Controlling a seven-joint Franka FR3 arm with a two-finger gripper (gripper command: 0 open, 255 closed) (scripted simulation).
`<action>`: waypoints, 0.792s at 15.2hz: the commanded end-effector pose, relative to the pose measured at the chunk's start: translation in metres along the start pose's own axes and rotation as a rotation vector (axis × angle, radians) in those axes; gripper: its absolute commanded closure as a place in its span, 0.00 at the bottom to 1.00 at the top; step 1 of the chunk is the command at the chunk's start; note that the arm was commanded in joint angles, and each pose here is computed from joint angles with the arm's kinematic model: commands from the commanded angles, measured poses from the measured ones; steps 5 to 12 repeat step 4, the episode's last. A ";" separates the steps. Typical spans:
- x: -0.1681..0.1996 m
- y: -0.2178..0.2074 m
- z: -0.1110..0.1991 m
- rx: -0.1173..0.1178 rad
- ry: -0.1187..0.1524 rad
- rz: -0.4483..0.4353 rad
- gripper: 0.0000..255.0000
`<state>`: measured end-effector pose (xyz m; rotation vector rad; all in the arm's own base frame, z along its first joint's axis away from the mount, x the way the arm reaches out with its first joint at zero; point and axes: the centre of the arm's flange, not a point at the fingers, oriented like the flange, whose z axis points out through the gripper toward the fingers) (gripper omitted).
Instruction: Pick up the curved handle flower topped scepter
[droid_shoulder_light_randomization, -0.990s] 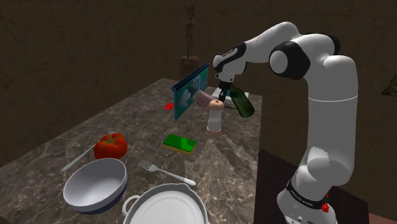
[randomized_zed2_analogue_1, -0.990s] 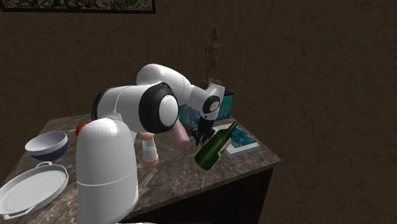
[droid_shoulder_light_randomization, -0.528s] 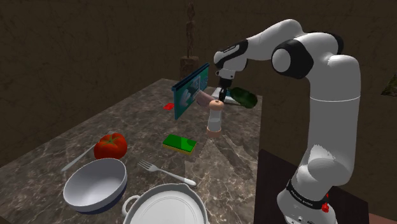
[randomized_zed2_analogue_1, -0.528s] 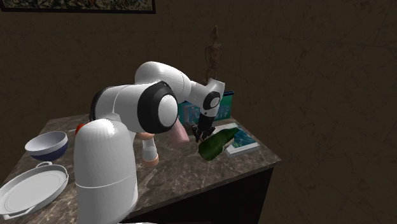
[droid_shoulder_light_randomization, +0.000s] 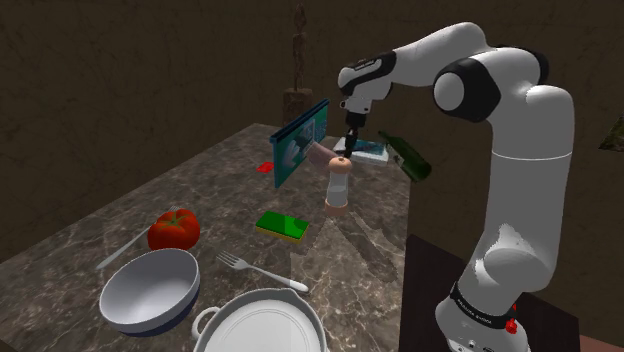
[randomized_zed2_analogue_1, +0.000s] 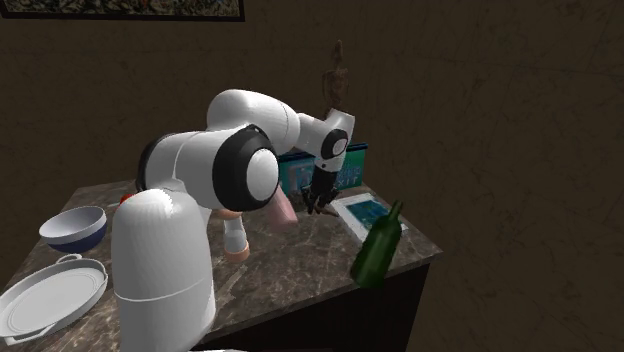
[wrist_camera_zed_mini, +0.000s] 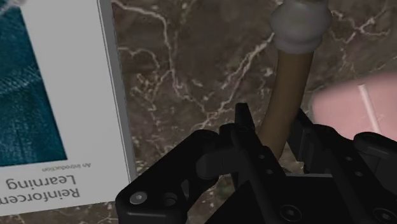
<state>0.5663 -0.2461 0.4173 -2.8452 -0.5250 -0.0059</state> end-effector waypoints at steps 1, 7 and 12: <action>0.001 -0.003 -0.011 0.000 0.000 0.000 1.00; 0.001 -0.004 -0.017 0.000 0.000 0.000 1.00; 0.001 -0.004 -0.017 0.000 0.000 0.000 1.00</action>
